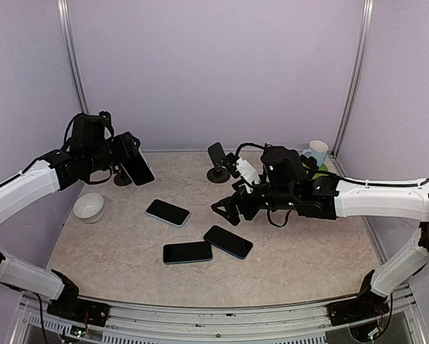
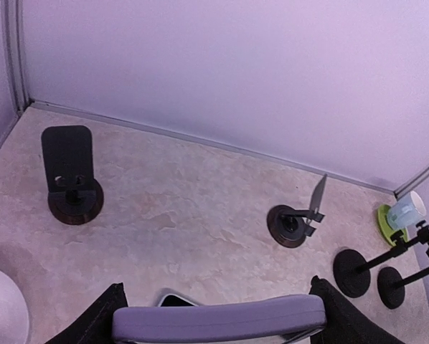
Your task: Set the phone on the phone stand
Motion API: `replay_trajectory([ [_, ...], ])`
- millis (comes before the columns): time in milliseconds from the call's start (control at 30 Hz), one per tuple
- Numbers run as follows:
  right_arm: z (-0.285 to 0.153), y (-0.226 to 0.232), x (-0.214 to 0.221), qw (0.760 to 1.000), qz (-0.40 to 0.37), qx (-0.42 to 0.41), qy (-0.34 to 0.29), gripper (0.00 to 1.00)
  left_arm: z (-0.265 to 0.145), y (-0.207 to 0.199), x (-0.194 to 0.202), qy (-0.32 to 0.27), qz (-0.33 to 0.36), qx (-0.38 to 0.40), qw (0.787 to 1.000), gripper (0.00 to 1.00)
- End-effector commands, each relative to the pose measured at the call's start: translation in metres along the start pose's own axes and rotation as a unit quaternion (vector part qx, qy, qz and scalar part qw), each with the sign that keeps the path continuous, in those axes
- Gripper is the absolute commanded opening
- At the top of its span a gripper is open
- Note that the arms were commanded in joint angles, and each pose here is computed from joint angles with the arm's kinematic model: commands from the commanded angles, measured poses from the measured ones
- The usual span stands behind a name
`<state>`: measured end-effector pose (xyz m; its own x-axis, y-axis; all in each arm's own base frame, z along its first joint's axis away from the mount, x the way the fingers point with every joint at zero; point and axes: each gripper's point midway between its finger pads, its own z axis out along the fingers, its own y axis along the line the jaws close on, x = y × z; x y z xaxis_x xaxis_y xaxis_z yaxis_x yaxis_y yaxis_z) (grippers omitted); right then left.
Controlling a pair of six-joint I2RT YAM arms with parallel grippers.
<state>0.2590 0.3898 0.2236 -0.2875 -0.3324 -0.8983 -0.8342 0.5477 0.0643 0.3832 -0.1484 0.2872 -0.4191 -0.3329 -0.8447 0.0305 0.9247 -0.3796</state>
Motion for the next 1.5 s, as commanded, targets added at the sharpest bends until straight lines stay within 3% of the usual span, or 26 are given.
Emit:
replay_trajectory([
  [0, -0.015, -0.010, -0.007, 0.999, 0.023, 0.002, -0.026, 1.00, 0.011, 0.026, -0.036, -0.042, 0.015, -0.057, 0.997, 0.52],
  [333, -0.020, -0.016, 0.007, 0.999, 0.034, 0.007, -0.014, 1.00, 0.052, 0.078, -0.063, -0.062, 0.040, -0.192, 0.979, 0.49],
  [833, -0.015, -0.017, 0.010, 0.999, 0.043, 0.001, -0.006, 1.00, 0.107, 0.128, -0.078, -0.071, 0.045, -0.302, 0.950, 0.50],
  [1067, -0.017, -0.018, 0.014, 0.999, 0.047, 0.006, 0.000, 1.00, 0.130, 0.128, -0.085, -0.072, 0.063, -0.302, 0.948, 0.50],
  [1133, -0.018, -0.019, 0.016, 0.999, 0.048, 0.009, 0.002, 1.00, 0.132, 0.145, -0.093, -0.077, 0.061, -0.311, 0.945, 0.49],
  [1467, -0.012, -0.019, 0.017, 0.999, 0.050, 0.009, 0.008, 1.00, 0.154, 0.154, -0.100, -0.069, 0.084, -0.272, 0.956, 0.47],
])
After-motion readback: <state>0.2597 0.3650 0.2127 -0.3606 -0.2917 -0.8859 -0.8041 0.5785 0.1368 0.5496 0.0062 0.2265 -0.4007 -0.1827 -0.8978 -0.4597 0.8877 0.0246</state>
